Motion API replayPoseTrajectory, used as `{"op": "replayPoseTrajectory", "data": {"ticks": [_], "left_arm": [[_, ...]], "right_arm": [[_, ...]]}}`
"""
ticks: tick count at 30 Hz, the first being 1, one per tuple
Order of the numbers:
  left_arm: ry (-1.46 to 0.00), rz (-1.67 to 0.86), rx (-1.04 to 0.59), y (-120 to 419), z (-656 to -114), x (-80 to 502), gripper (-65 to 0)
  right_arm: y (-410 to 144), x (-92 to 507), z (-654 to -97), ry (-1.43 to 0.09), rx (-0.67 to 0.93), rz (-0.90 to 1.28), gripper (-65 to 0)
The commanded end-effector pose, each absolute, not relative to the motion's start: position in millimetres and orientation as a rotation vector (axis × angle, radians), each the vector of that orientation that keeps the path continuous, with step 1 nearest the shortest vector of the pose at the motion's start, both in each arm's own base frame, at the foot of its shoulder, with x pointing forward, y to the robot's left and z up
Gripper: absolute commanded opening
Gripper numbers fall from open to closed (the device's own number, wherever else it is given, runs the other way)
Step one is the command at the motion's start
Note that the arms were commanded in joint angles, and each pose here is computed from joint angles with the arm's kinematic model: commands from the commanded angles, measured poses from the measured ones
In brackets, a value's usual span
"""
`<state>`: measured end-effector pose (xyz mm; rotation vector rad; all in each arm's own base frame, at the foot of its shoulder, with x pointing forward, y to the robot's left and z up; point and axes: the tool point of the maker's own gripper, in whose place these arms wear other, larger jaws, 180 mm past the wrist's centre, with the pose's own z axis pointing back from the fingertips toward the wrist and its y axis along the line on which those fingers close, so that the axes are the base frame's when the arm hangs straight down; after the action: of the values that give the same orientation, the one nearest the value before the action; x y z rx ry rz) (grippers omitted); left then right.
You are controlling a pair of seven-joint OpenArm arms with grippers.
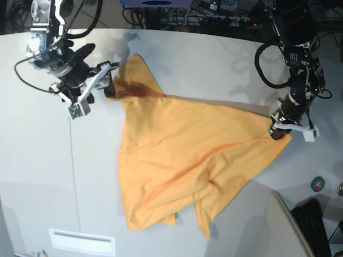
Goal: Layout the t-shirt on the table in an organized manner, then fold the t-shirt properly
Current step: 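Lift the shirt with both grippers and swing it to lay flat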
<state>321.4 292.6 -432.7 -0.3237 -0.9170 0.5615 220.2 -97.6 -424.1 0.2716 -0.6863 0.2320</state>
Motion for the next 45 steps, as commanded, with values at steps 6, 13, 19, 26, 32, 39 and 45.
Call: {"op": "replayPoseTrajectory", "data": {"ticks": [6,13,19,26,32,39,45], "left_arm": [[-0.988,0.488,-0.326,295.7,-387.2,335.6,-65.0],[-1.007,0.472,-0.325,294.8,-378.5,339.3,-65.0],[-0.989,0.465,-0.314,294.8,-383.5,333.7,-65.0],[-0.974,0.467,-0.306,296.4,-388.5,326.2,-65.0],[-0.961,0.468,-0.299,297.5,-392.7,320.2,-65.0],[-0.954,0.463,-0.3,295.5,-394.7,318.4,-65.0],[-1.027,0.379,-0.307,279.3,-364.5,332.3,-65.0]], "right_arm": [[-107.6,193.1,-464.2,-0.567,0.282,0.209,-30.5],[-68.8,167.7,-480.6,-0.506,0.365,0.268,-30.8],[-36.6,172.7,-480.3,-0.545,0.431,0.32,-30.8],[-64.1,190.9,-490.6,-0.615,0.337,0.192,-30.3],[-51.8,198.5,-505.9,-0.593,0.287,0.337,-30.5],[-52.0,208.6,-509.2,-0.592,0.277,0.355,-36.2],[-61.8,221.7,-500.8,-0.627,0.258,0.346,-65.0]]}}
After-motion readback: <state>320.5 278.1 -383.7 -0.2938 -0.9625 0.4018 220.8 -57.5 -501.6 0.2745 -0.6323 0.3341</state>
